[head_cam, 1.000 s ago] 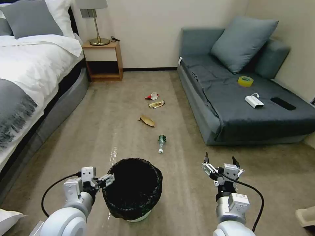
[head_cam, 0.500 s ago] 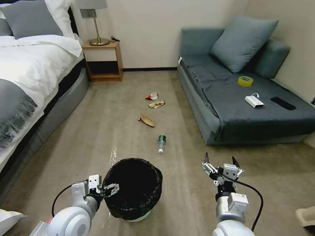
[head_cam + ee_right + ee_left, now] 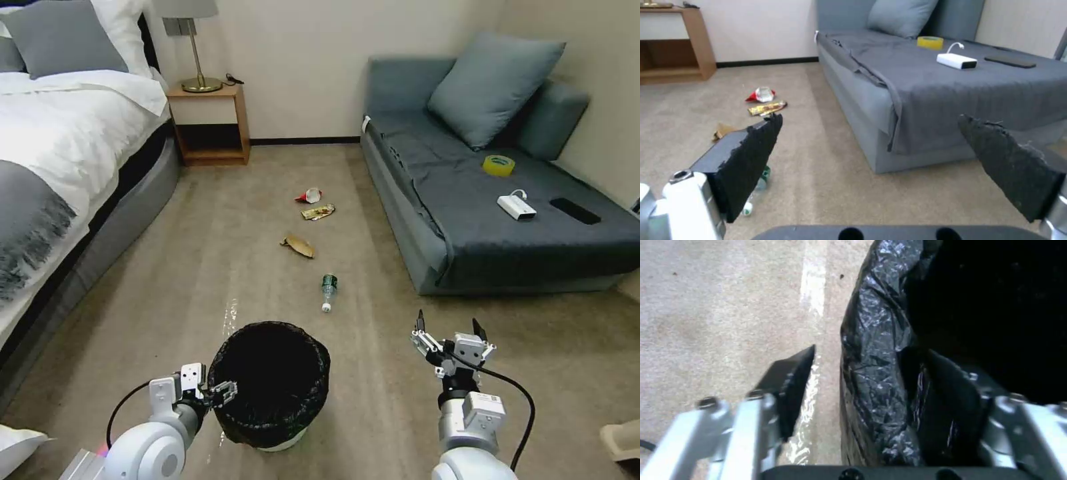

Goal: Pick up the trash bin, then pick up the garbage on the floor and place it into the trash bin.

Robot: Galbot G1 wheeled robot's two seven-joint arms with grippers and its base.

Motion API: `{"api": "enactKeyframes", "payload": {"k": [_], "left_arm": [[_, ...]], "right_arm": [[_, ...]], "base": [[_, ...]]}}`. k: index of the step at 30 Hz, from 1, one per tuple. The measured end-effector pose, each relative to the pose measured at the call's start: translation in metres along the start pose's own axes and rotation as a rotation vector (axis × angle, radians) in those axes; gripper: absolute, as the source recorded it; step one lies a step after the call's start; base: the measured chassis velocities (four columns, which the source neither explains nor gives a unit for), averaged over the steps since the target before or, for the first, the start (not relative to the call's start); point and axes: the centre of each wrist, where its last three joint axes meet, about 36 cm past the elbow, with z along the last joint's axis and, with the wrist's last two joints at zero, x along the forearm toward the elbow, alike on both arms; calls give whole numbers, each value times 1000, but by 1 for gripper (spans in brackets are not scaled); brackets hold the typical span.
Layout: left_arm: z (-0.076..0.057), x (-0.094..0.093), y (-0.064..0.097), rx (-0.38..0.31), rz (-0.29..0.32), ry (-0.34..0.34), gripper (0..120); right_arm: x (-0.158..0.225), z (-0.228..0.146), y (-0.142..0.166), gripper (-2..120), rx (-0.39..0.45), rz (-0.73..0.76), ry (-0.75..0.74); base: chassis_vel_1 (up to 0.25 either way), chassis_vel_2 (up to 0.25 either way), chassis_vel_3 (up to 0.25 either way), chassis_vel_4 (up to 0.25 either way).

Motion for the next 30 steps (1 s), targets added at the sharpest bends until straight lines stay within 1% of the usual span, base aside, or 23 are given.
{"api": "enactKeyframes", "payload": {"k": [3, 4, 5, 6, 7, 8, 12, 13, 16, 22, 25, 26, 30], "left_arm": [[1, -1, 0, 3, 4, -3, 49], [1, -1, 0, 3, 4, -3, 49], [1, -1, 0, 4, 6, -3, 45], [1, -1, 0, 5, 9, -3, 39], [1, -1, 0, 7, 12, -1, 35], [1, -1, 0, 7, 12, -1, 35], [2, -1, 0, 10, 17, -3, 17], [2, -1, 0, 10, 17, -3, 17], [3, -1, 0, 13, 25, -9, 3], [2, 1, 1, 12, 28, -26, 1], [1, 3, 1, 3, 20, -67, 1], [1, 3, 1, 3, 20, -67, 1], [-1, 5, 4, -4, 15, -152, 1]], "right_arm": [[0, 0, 0, 100, 0, 4, 0], [0, 0, 0, 100, 0, 4, 0], [-1, 0, 0, 100, -1, 6, -1], [-1, 0, 0, 100, -1, 8, -1], [-1, 0, 0, 100, -2, 8, -2], [-1, 0, 0, 100, -2, 8, -2], [-1, 0, 0, 100, -5, 7, -3], [-1, 0, 0, 100, -5, 7, -3], [-1, 0, 0, 100, -6, 7, -4], [-1, 0, 0, 100, -6, 6, -5], [-1, 0, 0, 100, -6, 6, -6], [-1, 0, 0, 100, -6, 6, -6], [-1, -1, 0, 100, -7, -4, -11]], "base": [[0, 0, 0, 0], [0, 0, 0, 0], [0, 0, 0, 0], [0, 0, 0, 0], [0, 0, 0, 0], [0, 0, 0, 0], [0, 0, 0, 0], [0, 0, 0, 0], [0, 0, 0, 0], [0, 0, 0, 0], [0, 0, 0, 0], [0, 0, 0, 0], [0, 0, 0, 0]]}}
